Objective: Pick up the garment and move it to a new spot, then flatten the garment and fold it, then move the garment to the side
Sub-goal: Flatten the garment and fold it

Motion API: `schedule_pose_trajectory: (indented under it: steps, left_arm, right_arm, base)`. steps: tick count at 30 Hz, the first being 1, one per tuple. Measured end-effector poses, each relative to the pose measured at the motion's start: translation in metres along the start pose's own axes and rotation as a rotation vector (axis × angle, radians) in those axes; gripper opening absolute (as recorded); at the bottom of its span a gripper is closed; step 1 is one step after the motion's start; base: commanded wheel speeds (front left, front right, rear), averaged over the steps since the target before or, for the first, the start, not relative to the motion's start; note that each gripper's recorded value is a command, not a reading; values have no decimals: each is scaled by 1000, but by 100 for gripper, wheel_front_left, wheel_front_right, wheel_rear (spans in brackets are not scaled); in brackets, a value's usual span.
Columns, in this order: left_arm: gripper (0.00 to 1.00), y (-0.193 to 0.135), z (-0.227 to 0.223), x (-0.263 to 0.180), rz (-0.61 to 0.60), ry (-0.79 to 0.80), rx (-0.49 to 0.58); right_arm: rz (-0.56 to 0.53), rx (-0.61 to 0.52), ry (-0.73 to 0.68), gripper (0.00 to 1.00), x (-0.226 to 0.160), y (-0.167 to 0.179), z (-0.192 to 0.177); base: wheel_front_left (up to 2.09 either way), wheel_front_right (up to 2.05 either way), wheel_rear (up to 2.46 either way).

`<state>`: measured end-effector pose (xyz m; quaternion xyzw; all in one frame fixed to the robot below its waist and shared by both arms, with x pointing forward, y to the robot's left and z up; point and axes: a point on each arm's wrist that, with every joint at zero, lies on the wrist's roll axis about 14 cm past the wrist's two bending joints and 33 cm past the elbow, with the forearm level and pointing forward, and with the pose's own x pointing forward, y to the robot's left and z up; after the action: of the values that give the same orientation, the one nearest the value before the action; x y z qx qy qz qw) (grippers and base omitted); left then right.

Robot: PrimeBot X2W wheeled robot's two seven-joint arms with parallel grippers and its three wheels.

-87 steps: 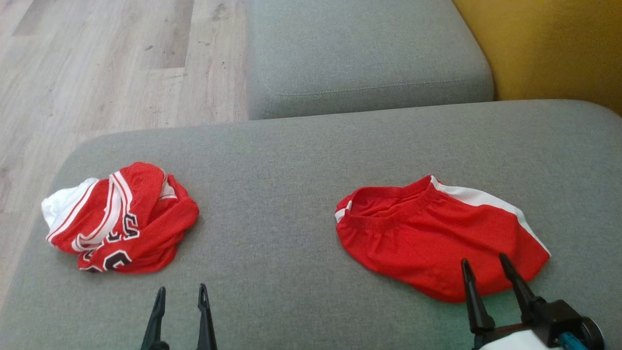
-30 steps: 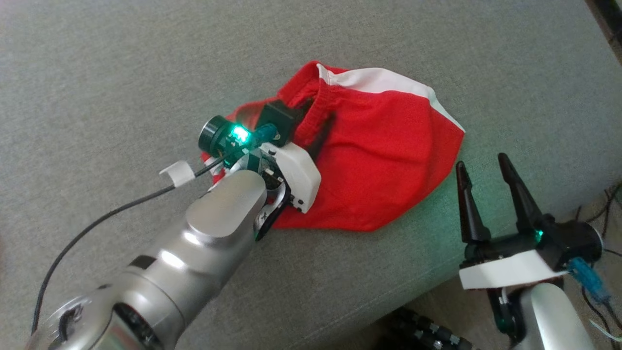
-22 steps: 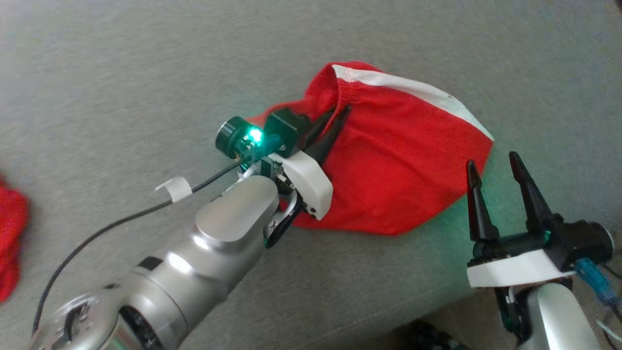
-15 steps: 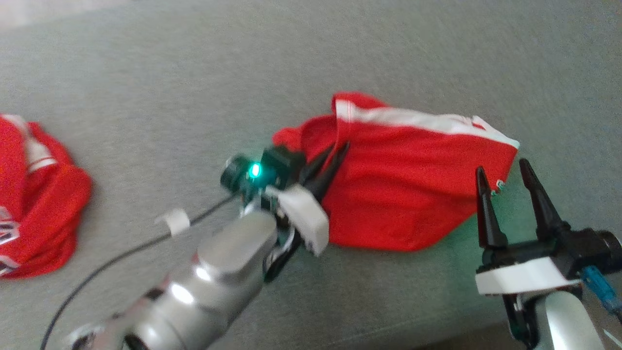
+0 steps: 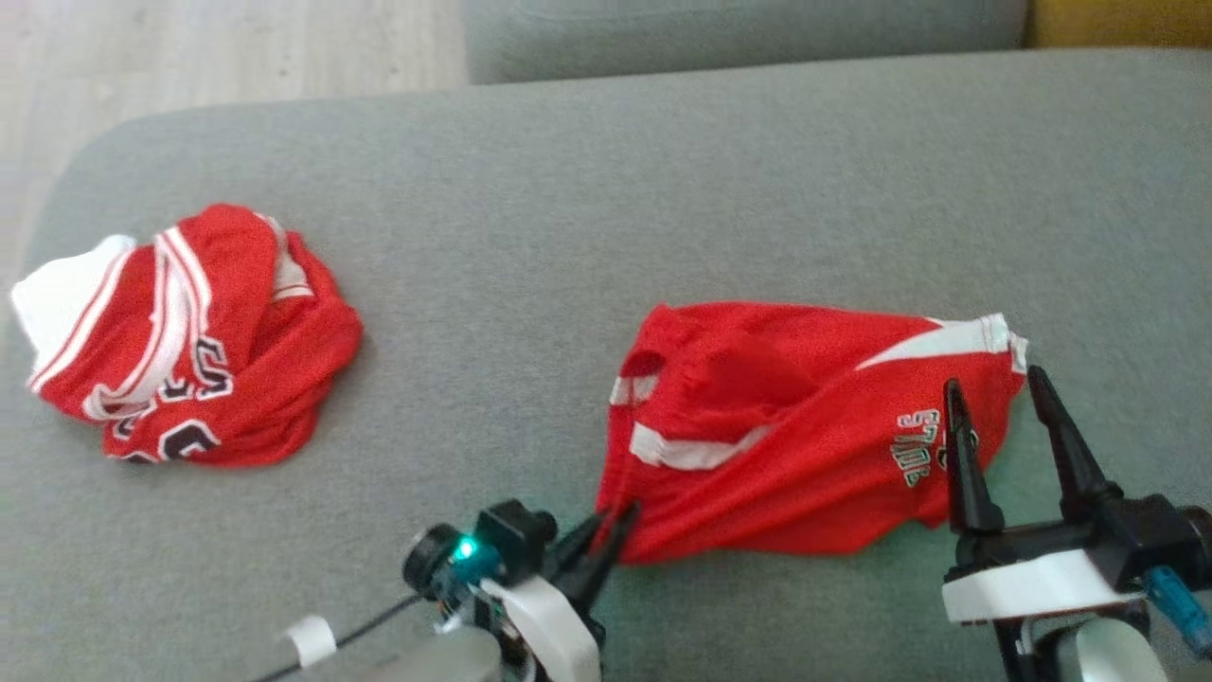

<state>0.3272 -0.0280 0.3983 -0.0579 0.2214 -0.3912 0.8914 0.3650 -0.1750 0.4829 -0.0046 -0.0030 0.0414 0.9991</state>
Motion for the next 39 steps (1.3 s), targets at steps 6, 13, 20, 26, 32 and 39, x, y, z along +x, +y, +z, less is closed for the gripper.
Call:
schedule_pose_trajectory:
  steps: [6, 13, 20, 26, 32, 39]
  left_arm:
    - [100, -21, 15, -8, -18, -55, -36]
    - [100, -25, 31, -1, -17, -88, -121]
    - [100, -24, 23, 9, -18, -22, -204]
    - [100, -17, 29, 20, -13, -15, -236]
    - [0, -16, 29, 24, -30, 8, -264]
    - [0, -18, 33, 21, -57, -10, -291]
  right_arm:
    - [42, 27, -10, 100, 0, 15, 3]
    - [45, 45, 2, 100, -6, 18, -1]
    - [26, 45, 12, 100, -13, 13, -3]
    - [1, 47, 24, 100, -17, 6, -7]
    - [-6, 52, 29, 100, -18, 4, -9]
    - [1, 52, 25, 100, -16, 6, -8]
  base:
    - [0, 0, 0]
    - [0, 0, 0]
    - [0, 0, 0]
    - [0, 0, 0]
    - [0, 0, 0]
    - [0, 0, 0]
